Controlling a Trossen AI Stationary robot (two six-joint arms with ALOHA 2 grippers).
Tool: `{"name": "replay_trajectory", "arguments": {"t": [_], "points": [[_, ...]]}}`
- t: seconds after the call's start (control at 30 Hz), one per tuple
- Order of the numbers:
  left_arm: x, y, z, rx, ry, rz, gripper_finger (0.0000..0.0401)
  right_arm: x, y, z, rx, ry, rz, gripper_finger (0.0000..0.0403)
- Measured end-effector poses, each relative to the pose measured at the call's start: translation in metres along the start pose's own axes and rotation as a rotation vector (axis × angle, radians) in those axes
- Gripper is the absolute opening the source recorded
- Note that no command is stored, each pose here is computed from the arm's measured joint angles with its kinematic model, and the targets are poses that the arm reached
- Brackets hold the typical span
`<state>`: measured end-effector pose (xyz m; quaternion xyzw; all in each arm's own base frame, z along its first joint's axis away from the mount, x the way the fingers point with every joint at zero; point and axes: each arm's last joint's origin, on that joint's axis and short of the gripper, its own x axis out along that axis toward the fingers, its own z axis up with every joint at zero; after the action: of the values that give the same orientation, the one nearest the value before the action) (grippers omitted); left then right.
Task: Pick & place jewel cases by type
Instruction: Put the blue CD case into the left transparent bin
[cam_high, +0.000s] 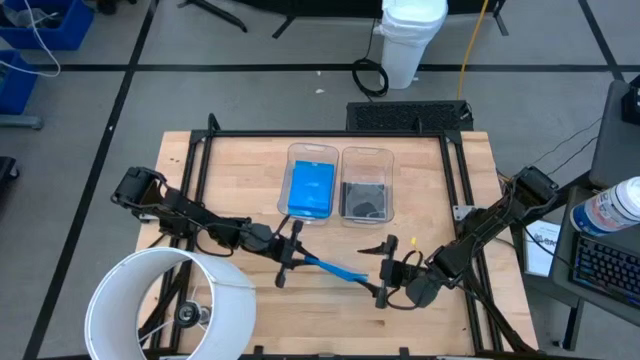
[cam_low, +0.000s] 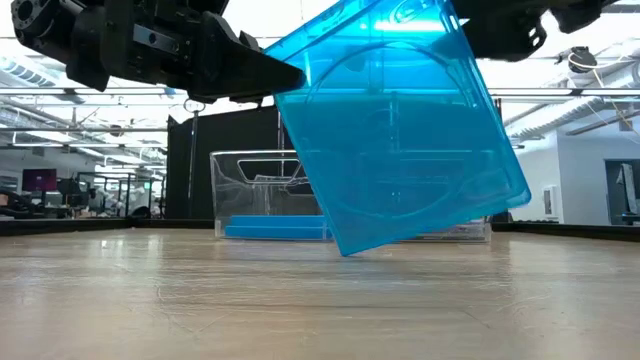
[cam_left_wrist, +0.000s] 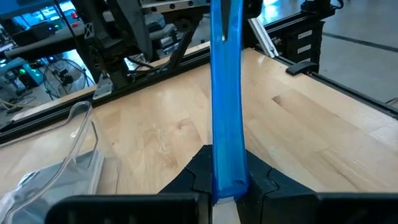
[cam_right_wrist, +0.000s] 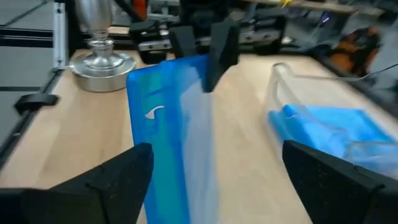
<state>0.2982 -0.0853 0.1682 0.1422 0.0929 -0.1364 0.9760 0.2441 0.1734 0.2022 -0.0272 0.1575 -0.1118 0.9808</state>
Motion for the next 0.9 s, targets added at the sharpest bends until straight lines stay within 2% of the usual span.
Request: {"name": "replay_trajectory", "arguments": {"t": [0.17, 0.43, 0.7, 0.9], "points": [[0.000, 0.001, -0.001, 0.002, 0.005, 0.008, 0.0038, 0.004, -0.002, 0.002, 0.008, 0.008, 0.047, 0.0351], [0.000, 0.002, 0.001, 0.004, -0.002, 0.021, 0.0038, -0.004, 0.001, 0.009, 0.007, -0.030, 0.078, 0.0340], [0.000, 0.005, -0.003, 0.004, 0.040, 0.095, 0.0038, -0.005, 0.004, 0.012, 0.055, -0.014, 0.207, 0.0336], [0.000, 0.006, -0.002, -0.003, 0.033, 0.084, 0.0038, -0.003, 0.002, 0.012, 0.057, -0.019, 0.165, 0.0336]]}}
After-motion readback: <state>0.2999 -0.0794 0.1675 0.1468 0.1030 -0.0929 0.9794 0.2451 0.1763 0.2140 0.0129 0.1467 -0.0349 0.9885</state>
